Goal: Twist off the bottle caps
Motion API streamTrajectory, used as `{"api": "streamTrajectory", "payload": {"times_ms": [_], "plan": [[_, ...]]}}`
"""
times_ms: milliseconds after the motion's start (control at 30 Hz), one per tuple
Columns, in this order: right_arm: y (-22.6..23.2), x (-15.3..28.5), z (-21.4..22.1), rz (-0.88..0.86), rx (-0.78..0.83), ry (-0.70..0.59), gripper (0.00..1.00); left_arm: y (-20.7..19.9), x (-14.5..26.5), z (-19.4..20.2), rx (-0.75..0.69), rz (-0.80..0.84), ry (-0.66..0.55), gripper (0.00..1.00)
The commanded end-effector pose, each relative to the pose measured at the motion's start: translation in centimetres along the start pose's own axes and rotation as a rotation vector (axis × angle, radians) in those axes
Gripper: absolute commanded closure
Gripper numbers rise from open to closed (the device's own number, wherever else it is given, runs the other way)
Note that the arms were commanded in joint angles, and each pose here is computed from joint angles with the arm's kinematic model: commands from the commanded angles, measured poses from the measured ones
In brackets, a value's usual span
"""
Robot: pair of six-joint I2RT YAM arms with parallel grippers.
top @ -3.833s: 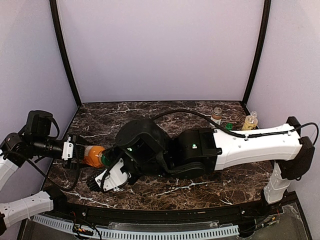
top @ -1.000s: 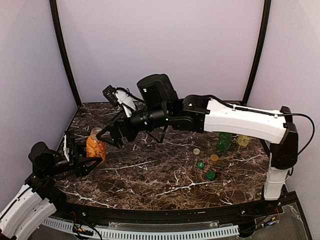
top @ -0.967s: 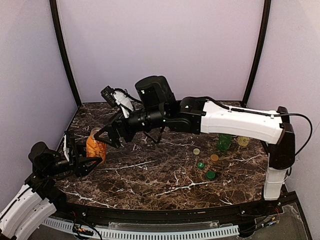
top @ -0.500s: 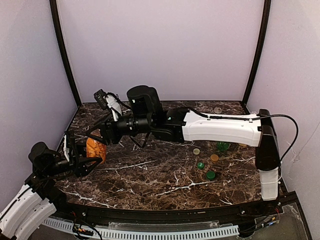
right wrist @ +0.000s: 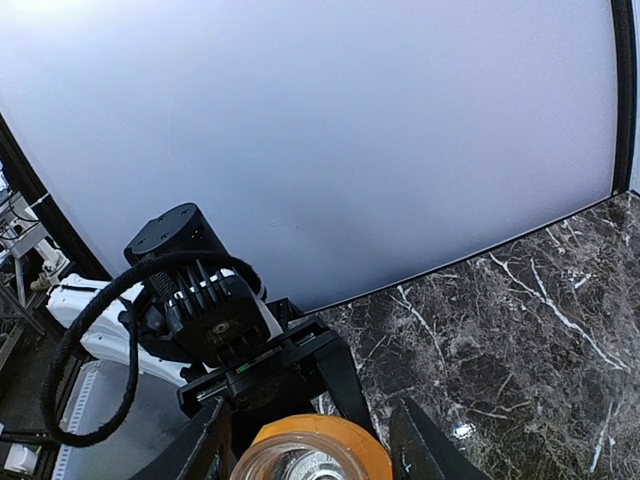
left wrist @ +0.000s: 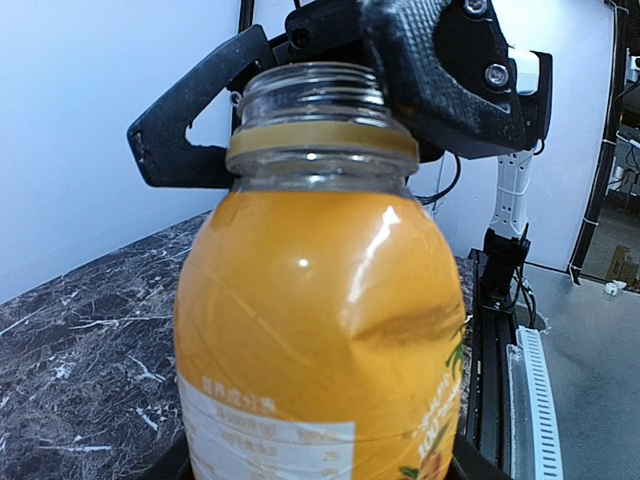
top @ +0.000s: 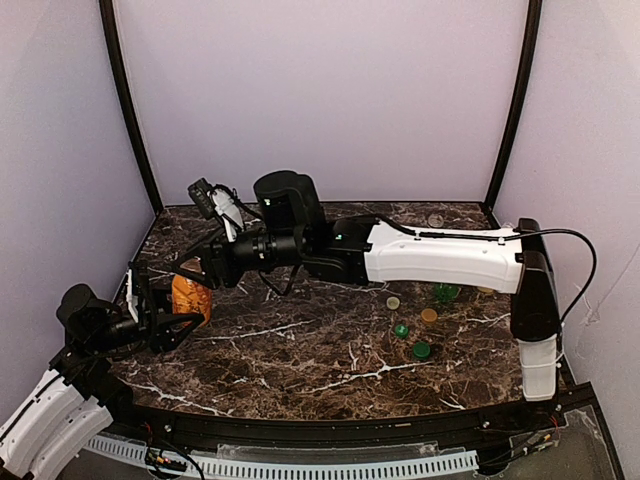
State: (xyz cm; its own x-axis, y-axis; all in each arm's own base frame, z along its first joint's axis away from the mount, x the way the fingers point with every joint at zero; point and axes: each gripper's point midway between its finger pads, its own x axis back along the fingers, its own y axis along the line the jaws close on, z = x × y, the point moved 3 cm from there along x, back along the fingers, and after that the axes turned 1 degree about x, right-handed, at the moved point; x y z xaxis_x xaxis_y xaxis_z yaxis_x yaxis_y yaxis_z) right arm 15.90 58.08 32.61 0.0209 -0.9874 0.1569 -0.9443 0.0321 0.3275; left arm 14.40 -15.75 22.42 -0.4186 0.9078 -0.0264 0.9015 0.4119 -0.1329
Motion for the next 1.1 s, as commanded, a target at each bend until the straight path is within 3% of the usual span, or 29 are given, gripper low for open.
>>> {"api": "streamTrajectory", "payload": {"times_ms": [0, 167, 367, 400, 500, 567, 600, 667, 867, 1067], "plan": [[0.2, -0.3, 0.2, -0.005, -0.004, 0.010, 0.44, 0.0, 0.1, -0.2, -0.015, -0.002, -0.017, 0.99], [-0.1, -0.7, 1.1, -0.007, -0.018, 0.035, 0.49, 0.0, 0.1, -0.3, -0.015, -0.003, -0.018, 0.99], [0.1, -0.6, 1.0, -0.021, -0.021, 0.037, 0.96, 0.1, 0.1, -0.3, -0.013, -0.007, -0.022, 0.99], [0.3, -0.5, 0.9, -0.021, -0.015, 0.037, 1.00, 0.0, 0.1, -0.3, -0.013, -0.006, -0.022, 0.99], [0.2, 0.0, 0.5, 0.000, 0.016, 0.038, 1.00, 0.2, 0.1, -0.3, -0.012, -0.014, -0.021, 0.99], [-0.1, 0.7, 0.3, 0.039, 0.043, 0.050, 1.00, 0.4, 0.2, -0.3, -0.012, -0.036, -0.023, 0.73], [-0.4, 1.2, 0.1, 0.065, 0.057, 0.049, 1.00, 0.8, 0.2, -0.3, -0.007, -0.066, -0.024, 0.37], [-1.5, 2.4, -0.2, 0.131, 0.073, 0.052, 1.00, 1.3, 0.3, -0.3, 0.001, -0.099, -0.027, 0.06], [-6.5, 8.5, -1.0, 0.431, 0.108, 0.049, 1.00, 2.4, 0.6, -0.3, 0.001, -0.170, -0.027, 0.01], [-16.4, 18.3, 2.2, 0.908, 0.089, 0.089, 1.00, 3.6, 0.8, 0.1, 0.006, -0.235, -0.016, 0.01]]}}
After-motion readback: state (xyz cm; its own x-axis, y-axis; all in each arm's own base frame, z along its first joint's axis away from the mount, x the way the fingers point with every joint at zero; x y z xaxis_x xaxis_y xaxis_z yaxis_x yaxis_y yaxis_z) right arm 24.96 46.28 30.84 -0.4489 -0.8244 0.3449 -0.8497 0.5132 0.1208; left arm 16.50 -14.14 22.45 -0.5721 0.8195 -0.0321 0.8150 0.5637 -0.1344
